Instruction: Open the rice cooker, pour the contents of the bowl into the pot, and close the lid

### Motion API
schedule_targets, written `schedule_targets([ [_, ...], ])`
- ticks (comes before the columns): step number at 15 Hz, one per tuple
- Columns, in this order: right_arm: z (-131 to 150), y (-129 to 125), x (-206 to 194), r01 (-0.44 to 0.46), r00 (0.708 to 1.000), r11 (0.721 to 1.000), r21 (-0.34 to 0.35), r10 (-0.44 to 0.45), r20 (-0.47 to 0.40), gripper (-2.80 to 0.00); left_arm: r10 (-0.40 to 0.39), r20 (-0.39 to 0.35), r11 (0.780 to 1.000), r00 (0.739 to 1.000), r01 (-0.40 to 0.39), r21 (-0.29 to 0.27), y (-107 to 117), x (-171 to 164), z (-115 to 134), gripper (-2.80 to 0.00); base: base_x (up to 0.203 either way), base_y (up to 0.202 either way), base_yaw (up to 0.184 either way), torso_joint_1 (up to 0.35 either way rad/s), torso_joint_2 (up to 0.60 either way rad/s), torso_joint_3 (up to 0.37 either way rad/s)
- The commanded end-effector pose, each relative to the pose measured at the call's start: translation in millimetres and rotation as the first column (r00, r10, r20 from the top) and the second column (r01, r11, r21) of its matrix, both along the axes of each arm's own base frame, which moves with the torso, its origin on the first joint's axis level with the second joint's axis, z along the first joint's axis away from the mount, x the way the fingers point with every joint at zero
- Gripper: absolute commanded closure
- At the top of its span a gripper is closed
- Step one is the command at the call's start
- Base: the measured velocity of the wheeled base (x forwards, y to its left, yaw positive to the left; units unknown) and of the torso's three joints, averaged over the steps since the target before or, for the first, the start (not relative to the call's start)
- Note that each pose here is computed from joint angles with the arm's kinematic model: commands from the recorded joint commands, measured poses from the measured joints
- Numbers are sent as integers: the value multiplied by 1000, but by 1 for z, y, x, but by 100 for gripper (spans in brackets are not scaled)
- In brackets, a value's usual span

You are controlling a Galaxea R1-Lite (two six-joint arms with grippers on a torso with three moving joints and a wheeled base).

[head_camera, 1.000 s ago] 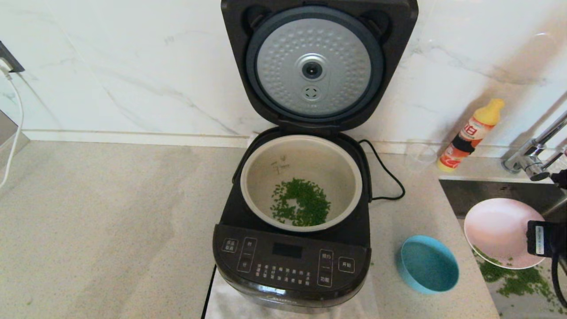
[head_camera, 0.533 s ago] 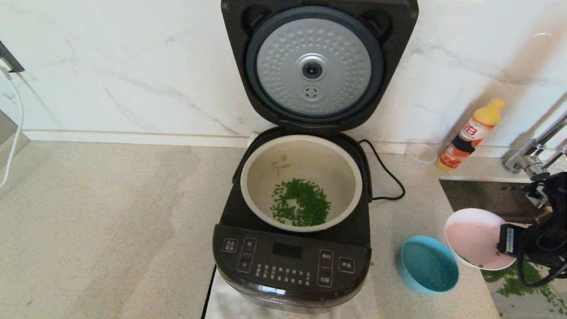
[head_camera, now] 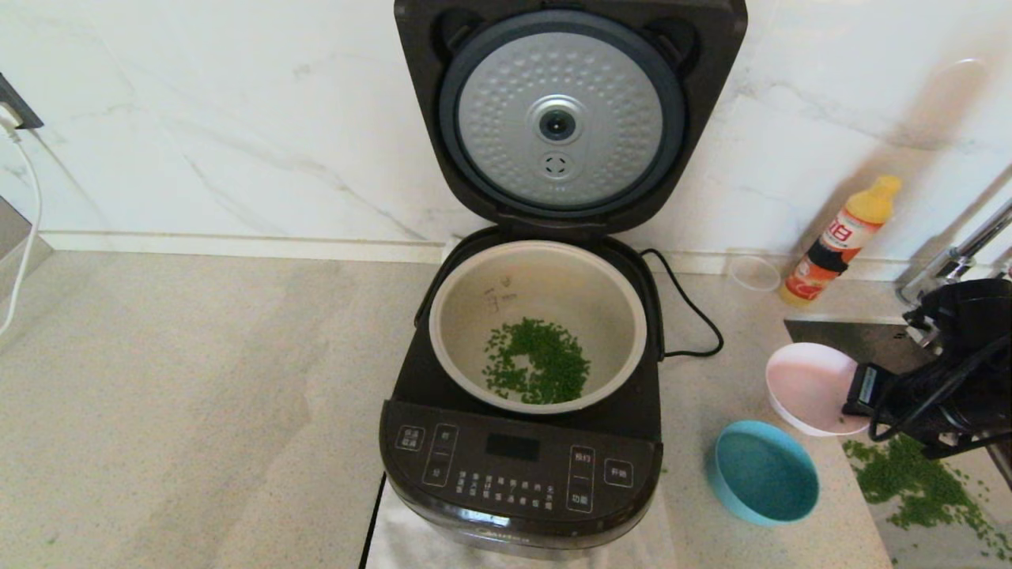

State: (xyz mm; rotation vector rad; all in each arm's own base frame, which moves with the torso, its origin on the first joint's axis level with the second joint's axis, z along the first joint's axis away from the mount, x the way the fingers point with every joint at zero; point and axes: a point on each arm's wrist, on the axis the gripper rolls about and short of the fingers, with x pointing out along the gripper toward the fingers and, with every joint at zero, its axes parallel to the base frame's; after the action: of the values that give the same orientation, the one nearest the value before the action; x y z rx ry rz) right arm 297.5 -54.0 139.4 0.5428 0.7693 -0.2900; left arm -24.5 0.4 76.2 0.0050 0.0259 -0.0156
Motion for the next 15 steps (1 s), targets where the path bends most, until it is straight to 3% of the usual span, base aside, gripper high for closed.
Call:
schedule_targets([
  [1,-13,5,22,-1,1000,999,36,2,-27,0,0,-1,1000,1000,0,0,0,0,0,0,0,0,0,0,0,0],
  [6,-19,29,65,-16,1000,996,93,15,3,0,0,-2,1000,1000,0,0,0,0,0,0,0,0,0,0,0,0],
  [15,-14,32,96,-3,999,994,106,-1,32,0,0,-2,1000,1000,0,0,0,0,0,0,0,0,0,0,0,0],
])
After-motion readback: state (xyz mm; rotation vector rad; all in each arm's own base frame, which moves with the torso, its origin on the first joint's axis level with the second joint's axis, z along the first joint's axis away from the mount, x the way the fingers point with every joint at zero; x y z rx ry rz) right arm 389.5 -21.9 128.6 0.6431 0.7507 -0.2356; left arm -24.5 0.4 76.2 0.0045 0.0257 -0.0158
